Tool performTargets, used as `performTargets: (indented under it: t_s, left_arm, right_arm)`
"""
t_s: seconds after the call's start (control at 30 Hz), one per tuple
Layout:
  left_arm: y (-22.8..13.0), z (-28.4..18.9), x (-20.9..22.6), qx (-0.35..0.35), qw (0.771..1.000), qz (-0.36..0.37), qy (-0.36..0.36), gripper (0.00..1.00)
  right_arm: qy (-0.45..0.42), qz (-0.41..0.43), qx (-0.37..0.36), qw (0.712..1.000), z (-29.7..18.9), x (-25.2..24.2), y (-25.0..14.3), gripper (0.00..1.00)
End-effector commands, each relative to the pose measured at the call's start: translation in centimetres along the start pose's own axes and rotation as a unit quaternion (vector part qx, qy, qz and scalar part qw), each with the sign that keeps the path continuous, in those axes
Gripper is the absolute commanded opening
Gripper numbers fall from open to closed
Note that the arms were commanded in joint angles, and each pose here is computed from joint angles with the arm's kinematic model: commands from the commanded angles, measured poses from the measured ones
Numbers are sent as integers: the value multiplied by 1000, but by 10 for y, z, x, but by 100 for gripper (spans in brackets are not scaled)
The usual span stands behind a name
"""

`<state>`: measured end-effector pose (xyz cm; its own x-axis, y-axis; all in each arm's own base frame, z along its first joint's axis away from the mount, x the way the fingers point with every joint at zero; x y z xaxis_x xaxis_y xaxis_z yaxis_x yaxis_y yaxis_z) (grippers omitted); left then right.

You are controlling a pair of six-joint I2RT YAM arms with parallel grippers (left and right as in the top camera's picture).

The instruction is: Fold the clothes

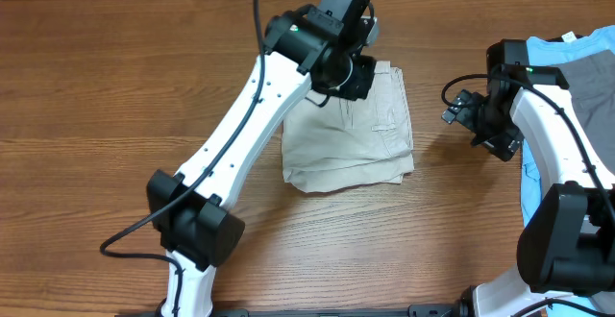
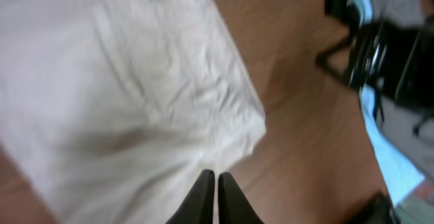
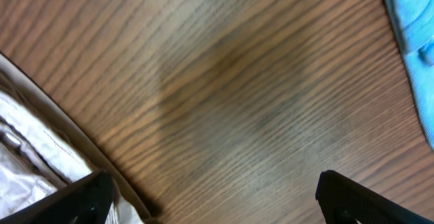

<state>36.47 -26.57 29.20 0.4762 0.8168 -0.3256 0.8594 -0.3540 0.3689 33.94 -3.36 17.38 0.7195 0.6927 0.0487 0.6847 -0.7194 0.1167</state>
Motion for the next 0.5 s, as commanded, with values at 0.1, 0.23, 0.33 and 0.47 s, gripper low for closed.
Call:
performTargets:
  t_s: [0.1,0.23,0.33,0.47]
  left_arm:
    - [-33,43,21,110,993,-22,39,8]
    - [-59,79,26,155,986,-35,46,8]
    - [-78,104,35,174,982,-56,52,6]
    - [-105,133,49,192,976,-84,61,6]
  right_arm:
    - [15,2,-25,1000,-7,5,6,100]
    - [22,3,-32,999,-7,6,8,100]
    - [24,3,-35,999,-7,7,9,100]
    - [27,3,-38,999,-8,8,10,100]
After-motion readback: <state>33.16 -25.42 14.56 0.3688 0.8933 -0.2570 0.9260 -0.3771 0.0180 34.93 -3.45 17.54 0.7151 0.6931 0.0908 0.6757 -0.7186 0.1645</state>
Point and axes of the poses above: each gripper's point midway between its finger pads, its own z axis out along the fingers, its own x axis along the line the jaws close on, y = z × x, the point moved 9 cm from there along -z, back along the fingers, and after that the axes turned 7 degrees about z, right-handed, at the moved point
